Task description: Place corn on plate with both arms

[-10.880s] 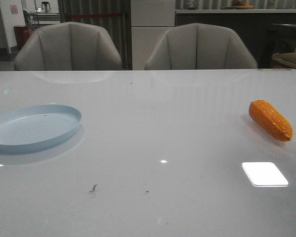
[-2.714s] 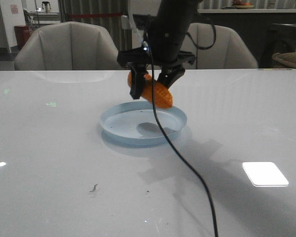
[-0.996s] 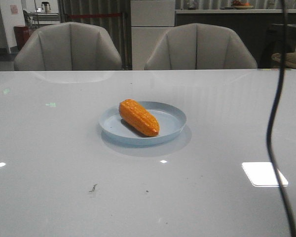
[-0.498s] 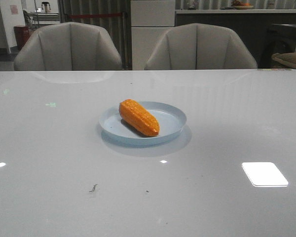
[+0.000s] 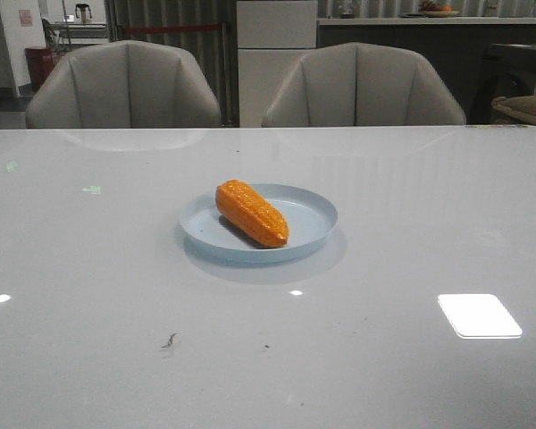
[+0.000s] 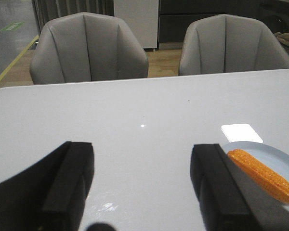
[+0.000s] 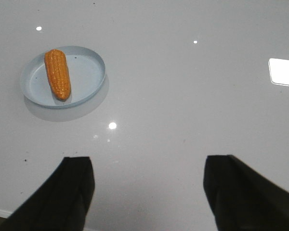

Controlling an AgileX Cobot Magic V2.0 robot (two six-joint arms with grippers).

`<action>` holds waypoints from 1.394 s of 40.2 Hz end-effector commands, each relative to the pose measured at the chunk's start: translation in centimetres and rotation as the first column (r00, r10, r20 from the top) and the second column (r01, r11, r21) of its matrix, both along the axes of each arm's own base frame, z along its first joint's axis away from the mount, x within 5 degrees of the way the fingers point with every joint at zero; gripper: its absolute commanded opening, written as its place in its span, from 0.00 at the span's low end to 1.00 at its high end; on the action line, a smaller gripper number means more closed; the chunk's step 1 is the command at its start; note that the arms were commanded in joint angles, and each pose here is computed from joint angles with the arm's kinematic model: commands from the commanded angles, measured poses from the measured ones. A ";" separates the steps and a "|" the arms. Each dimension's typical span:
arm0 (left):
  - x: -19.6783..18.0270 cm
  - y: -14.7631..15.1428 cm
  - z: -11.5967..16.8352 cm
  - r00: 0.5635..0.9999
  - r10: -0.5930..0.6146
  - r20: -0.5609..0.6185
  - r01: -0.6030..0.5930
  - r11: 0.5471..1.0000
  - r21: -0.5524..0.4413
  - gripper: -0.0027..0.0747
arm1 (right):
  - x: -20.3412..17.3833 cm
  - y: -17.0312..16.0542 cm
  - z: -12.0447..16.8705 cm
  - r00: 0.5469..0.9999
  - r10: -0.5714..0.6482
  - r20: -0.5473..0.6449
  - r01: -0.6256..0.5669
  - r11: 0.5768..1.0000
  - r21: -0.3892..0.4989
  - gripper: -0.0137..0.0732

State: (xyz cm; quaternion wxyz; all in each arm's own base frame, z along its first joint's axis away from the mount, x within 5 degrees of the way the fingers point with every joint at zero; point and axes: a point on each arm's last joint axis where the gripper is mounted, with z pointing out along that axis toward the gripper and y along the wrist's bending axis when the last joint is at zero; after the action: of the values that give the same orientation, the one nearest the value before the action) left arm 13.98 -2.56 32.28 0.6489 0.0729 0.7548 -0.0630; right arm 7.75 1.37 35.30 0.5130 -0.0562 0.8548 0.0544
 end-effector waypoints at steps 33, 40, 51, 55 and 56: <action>0.2 0.2 1.7 0.994 0.027 0.101 -0.025 0.999 -0.020 0.67 | -0.2 -0.1 1.1 0.993 -0.019 0.116 0.018 1.000 0.009 0.83; 0.2 0.2 1.7 0.994 0.027 0.102 -0.025 1.000 -0.018 0.66 | -0.2 -0.1 1.1 0.993 -0.019 0.116 0.018 1.000 0.009 0.83; -0.8 0.4 0.8 0.993 0.017 0.118 -0.026 0.997 0.071 0.28 | -0.2 -0.1 1.1 0.993 -0.019 0.116 0.018 1.000 0.009 0.83; -1.9 0.6 0.2 0.990 0.015 0.140 -0.028 0.996 0.088 0.15 | -0.2 -0.1 1.1 0.993 -0.019 0.116 0.018 1.000 0.009 0.83; -2.2 0.6 0.0 0.989 0.016 0.146 -0.028 0.996 0.084 0.16 | -0.2 -0.1 1.1 0.993 -0.019 0.116 0.018 1.000 0.009 0.83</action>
State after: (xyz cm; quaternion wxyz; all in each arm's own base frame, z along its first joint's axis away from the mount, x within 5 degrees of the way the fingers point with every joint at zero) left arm 12.49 -2.16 30.95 0.6532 0.1084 0.7491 -0.0209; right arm 7.30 1.34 34.98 0.5205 -0.0551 0.8503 0.0545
